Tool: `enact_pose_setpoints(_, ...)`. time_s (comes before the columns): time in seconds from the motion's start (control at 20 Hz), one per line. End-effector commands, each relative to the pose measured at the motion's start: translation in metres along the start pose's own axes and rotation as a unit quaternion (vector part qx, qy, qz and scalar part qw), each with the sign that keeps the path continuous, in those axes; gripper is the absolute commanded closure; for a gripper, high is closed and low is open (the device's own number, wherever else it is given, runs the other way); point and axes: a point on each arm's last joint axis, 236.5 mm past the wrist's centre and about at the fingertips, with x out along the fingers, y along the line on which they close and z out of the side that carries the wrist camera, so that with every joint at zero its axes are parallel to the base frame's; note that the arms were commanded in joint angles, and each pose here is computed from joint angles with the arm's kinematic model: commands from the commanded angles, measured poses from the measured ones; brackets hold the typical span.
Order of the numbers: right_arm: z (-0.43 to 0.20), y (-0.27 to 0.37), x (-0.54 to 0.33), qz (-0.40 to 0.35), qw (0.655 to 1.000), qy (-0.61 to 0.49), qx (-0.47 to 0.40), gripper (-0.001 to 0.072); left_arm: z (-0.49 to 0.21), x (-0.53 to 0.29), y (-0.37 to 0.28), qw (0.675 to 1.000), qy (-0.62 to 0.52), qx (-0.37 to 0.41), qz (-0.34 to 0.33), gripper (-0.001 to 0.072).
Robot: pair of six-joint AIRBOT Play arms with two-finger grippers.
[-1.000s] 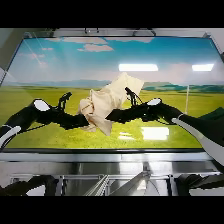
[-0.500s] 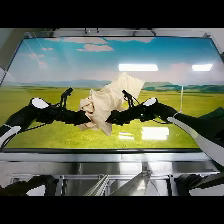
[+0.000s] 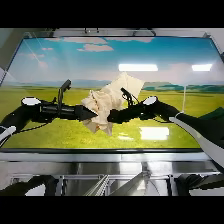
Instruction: Fold the shirts.
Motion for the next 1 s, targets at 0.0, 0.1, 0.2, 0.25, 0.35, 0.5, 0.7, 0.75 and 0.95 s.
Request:
enact_pose_setpoints(0.0,0.005,0.005,-0.027,0.022,1.0,0.006,-0.004,0.0163,-0.004,-0.015,0.01,1.0,0.002,-0.004,0.007,0.0689)
enact_pose_setpoints(0.1,0.005,-0.003,-0.039,0.024,0.999,0.016,-0.014,0.0163,-0.008,-0.022,0.014,1.0,-0.002,-0.019,0.001,0.0689)
enact_pose_setpoints(0.2,0.015,-0.02,-0.045,0.0,1.0,-0.001,-0.011,0.0132,-0.01,-0.031,0.017,1.0,-0.007,-0.028,-0.008,0.0689)
enact_pose_setpoints(0.25,0.02,-0.029,-0.043,-0.016,1.0,-0.012,-0.012,0.006,-0.01,-0.036,0.02,0.999,-0.013,-0.035,-0.009,0.0688)
enact_pose_setpoints(0.35,0.019,-0.04,-0.033,-0.023,1.0,-0.009,0.011,0.006,-0.008,-0.042,0.026,0.999,-0.025,-0.046,-0.008,0.0689)
enact_pose_setpoints(0.5,0.014,-0.039,-0.014,-0.011,0.999,0.018,0.025,0.008,-0.009,-0.04,0.024,0.999,-0.021,-0.043,-0.008,0.0689)
enact_pose_setpoints(0.7,0.02,-0.022,0.01,-0.003,0.999,0.033,0.007,0.0154,-0.013,-0.034,0.02,0.999,-0.009,-0.038,-0.011,0.0688)
enact_pose_setpoints(0.75,0.018,-0.021,0.016,-0.001,0.999,0.04,0.009,0.0236,-0.015,-0.031,0.018,0.999,-0.005,-0.036,-0.012,0.0689)
enact_pose_setpoints(0.95,0.002,0.006,0.017,0.041,0.995,0.092,-0.017,0.0695,-0.018,-0.026,0.015,0.999,0.004,-0.032,-0.015,0.0688)
